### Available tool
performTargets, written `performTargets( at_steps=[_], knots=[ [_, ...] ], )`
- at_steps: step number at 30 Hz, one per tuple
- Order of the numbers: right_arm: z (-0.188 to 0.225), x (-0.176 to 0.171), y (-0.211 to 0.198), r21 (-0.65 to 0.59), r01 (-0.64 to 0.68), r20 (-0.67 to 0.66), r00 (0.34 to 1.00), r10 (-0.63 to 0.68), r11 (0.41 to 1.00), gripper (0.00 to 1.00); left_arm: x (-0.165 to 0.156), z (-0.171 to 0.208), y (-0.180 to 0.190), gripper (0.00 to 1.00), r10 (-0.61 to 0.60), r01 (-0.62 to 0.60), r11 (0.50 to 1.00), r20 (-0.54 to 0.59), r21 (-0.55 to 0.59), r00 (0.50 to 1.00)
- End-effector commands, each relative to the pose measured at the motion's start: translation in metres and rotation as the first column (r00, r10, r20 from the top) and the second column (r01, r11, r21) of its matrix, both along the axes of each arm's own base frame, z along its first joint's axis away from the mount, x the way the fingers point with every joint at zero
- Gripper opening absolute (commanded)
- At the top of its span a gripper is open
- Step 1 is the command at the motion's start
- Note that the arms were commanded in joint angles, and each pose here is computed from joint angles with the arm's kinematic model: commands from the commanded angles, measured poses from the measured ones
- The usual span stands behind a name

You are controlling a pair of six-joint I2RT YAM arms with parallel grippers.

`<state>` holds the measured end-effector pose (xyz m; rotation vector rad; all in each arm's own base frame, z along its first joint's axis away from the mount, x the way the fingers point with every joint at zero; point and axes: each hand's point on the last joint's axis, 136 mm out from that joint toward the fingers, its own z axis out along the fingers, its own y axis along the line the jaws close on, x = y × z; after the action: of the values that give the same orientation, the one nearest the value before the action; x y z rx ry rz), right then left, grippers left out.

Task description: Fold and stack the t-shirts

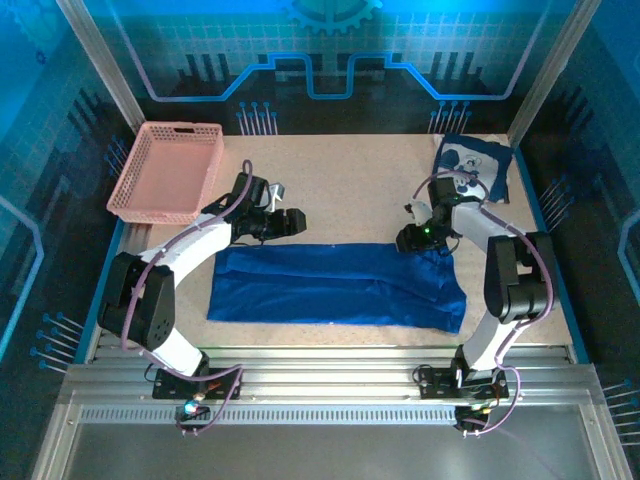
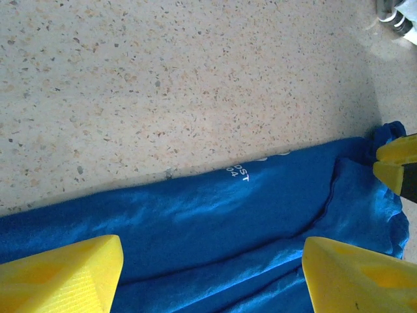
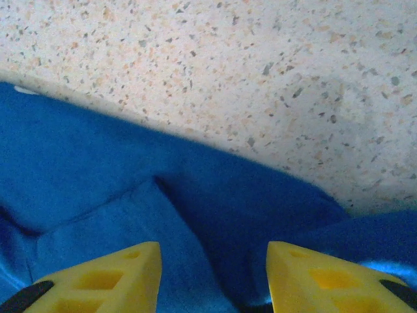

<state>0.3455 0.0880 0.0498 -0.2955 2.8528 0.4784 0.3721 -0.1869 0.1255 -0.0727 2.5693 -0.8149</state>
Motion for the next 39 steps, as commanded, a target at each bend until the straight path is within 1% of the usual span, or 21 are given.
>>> performTargets(
  at_steps=[1, 3, 6, 10, 12, 16, 18, 21, 25, 27, 29, 31, 33, 39],
  knots=[
    [0.003, -0.015, 0.004, -0.019, -0.031, -0.011, 0.999, 0.03, 0.999, 0.47, -0.007, -0.007, 0.001, 0.74, -0.018, 0.018, 0.999, -0.013, 0.033, 1.0],
    [-0.001, -0.02, 0.005, -0.032, -0.037, -0.023, 0.999, 0.036, 0.999, 0.45, -0.006, -0.008, 0.001, 0.74, -0.019, 0.019, 0.999, -0.013, 0.035, 1.0],
    [-0.006, -0.026, 0.004, -0.046, -0.038, -0.036, 0.999, 0.036, 0.998, 0.44, -0.006, -0.009, 0.002, 0.74, -0.019, 0.02, 0.999, -0.016, 0.035, 1.0],
    [-0.007, -0.031, 0.003, -0.068, -0.038, -0.03, 0.999, 0.036, 0.997, 0.41, -0.01, -0.018, 0.004, 0.74, -0.02, 0.023, 0.998, -0.047, 0.055, 0.999],
    [-0.008, -0.033, 0.003, -0.086, -0.038, -0.028, 0.999, 0.035, 0.996, 0.36, -0.012, -0.022, 0.005, 0.73, -0.022, 0.025, 0.998, -0.055, 0.058, 0.998],
    [-0.001, -0.033, 0.003, -0.11, -0.034, 0.001, 0.999, 0.034, 0.993, 0.21, -0.016, -0.029, 0.007, 0.73, -0.017, 0.021, 0.998, -0.067, 0.067, 0.998],
    [0.005, -0.035, 0.004, -0.111, -0.031, 0.015, 0.999, 0.033, 0.993, 0.18, -0.018, -0.033, 0.008, 0.73, -0.016, 0.021, 0.997, -0.075, 0.073, 0.997],
    [0.014, -0.045, 0.011, -0.099, -0.056, 0.021, 0.998, 0.059, 0.993, 0.1, -0.021, -0.04, 0.012, 0.73, -0.004, 0.013, 0.996, -0.093, 0.093, 0.996],
    [0.018, -0.069, 0.019, -0.088, -0.07, -0.023, 0.997, 0.068, 0.994, 0.09, -0.022, -0.047, 0.015, 0.73, 0.011, 0.001, 0.994, -0.111, 0.111, 0.994],
    [0.019, -0.083, 0.021, -0.084, -0.052, -0.05, 0.998, 0.048, 0.995, 0.1, -0.022, -0.05, 0.017, 0.73, 0.023, -0.009, 0.993, -0.117, 0.119, 0.993],
    [0.019, -0.095, 0.028, -0.048, -0.017, -0.074, 0.997, 0.014, 0.999, 0.11, -0.023, -0.052, 0.018, 0.73, 0.031, -0.016, 0.992, -0.123, 0.121, 0.992],
    [0.021, -0.103, 0.034, -0.039, -0.006, -0.08, 0.997, 0.003, 0.999, 0.1, -0.023, -0.055, 0.018, 0.73, 0.035, -0.019, 0.992, -0.129, 0.123, 0.991],
    [0.013, -0.122, 0.041, -0.032, -0.016, -0.127, 0.992, 0.012, 0.999, 0.1, -0.024, -0.057, 0.018, 0.73, 0.038, -0.021, 0.992, -0.135, 0.123, 0.99],
    [0.006, -0.151, 0.058, -0.028, -0.004, -0.207, 0.978, -0.002, 1.0, 0.1, -0.026, -0.064, 0.021, 0.72, 0.05, -0.028, 0.99, -0.156, 0.135, 0.987]
  ],
)
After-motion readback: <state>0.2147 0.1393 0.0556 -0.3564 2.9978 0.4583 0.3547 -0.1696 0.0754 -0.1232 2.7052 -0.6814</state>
